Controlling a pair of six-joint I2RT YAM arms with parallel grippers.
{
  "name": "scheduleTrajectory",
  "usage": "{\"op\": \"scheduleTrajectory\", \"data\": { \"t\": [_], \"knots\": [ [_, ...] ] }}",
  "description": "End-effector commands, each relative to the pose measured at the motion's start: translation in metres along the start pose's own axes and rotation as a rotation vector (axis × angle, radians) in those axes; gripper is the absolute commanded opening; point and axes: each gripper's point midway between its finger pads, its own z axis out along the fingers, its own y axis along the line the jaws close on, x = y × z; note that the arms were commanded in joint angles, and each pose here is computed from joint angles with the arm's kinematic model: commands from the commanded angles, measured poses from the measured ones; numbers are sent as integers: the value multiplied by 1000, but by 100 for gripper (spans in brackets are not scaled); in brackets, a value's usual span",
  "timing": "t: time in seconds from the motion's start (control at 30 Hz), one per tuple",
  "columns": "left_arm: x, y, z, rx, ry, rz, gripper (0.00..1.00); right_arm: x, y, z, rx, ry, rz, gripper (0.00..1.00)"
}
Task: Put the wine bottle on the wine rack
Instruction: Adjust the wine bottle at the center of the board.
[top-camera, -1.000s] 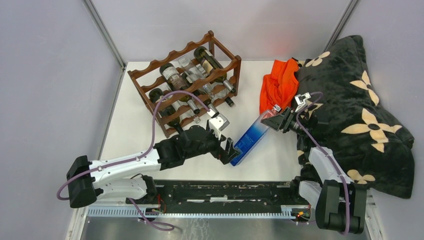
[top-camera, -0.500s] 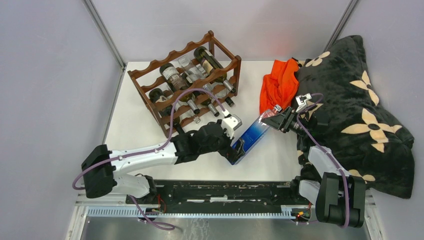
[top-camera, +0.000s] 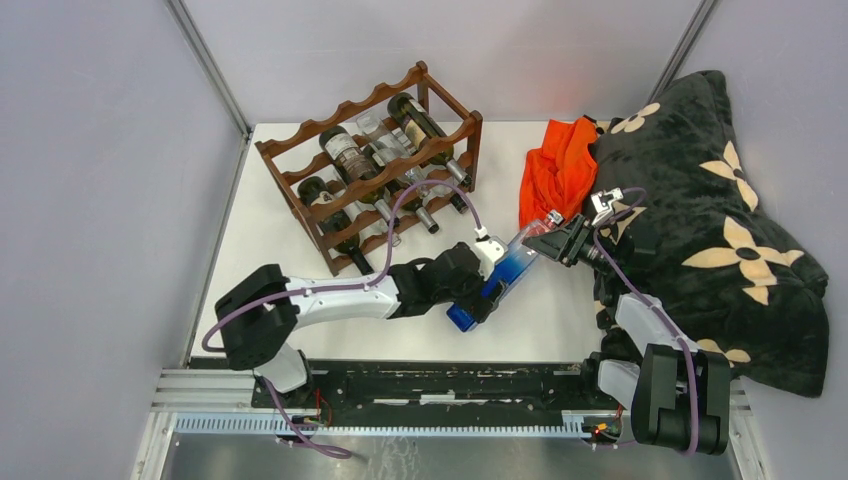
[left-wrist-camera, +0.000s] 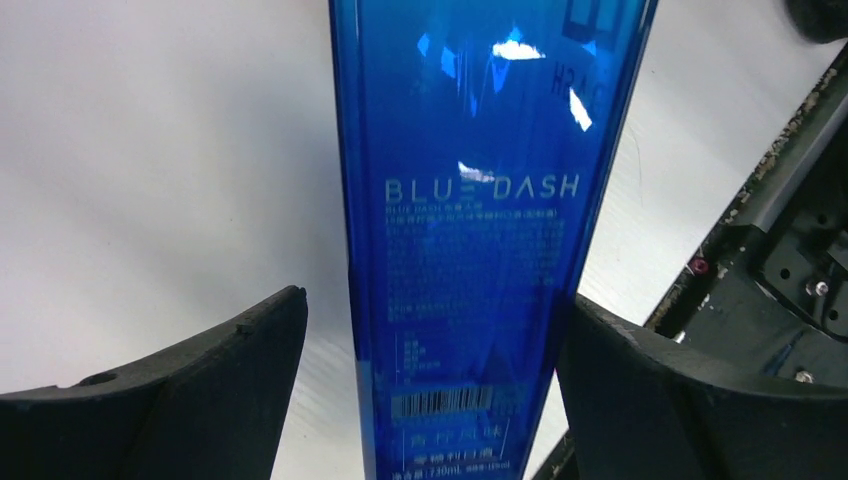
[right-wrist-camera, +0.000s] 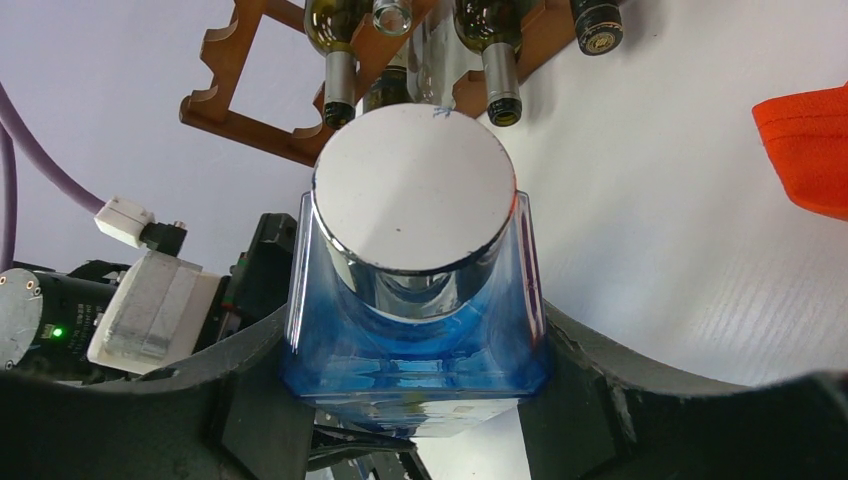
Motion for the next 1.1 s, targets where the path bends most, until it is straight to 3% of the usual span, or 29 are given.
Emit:
{"op": "scheduleTrajectory", "data": {
  "t": [0.0, 0.23, 0.33, 0.37, 0.43, 0.47, 0.5, 0.63, 0.7, 0.87, 1.07],
  "knots": [
    [-40, -5, 10, 8, -107, 42, 92, -12, 28, -2, -91, -5, -17, 0],
    [-31, -5, 22, 10, -96, 38, 84, -10, 25, -2, -83, -6, -1, 0],
    [-25, -5, 26, 13, -79, 50, 74, -9, 23, -2, -79, -4, 6, 0],
    [-23, -5, 27, 13, -73, 56, 66, -9, 23, -1, -76, -3, 10, 0],
    [-22, -1, 26, -1, -67, 70, 23, -8, 21, -1, -74, -1, 12, 5],
    [-22, 0, 25, -7, -67, 81, 8, -7, 21, -1, -74, 3, 8, 12],
    [-22, 1, 22, -5, -68, 95, 2, -6, 21, -2, -77, 9, -2, 21],
    [-29, 3, 2, 3, -96, 140, 2, -1, 18, -3, -74, 79, -134, 65],
    [-28, 6, -7, 12, -87, 154, 2, 1, 13, -5, -56, 133, -224, 82],
    [-19, 20, -25, 21, -47, 137, 2, 13, 5, -17, -44, 244, -395, 98],
    [-13, 28, -48, 27, -34, 118, 2, 27, -3, -35, -59, 366, -559, 98]
  ]
}}
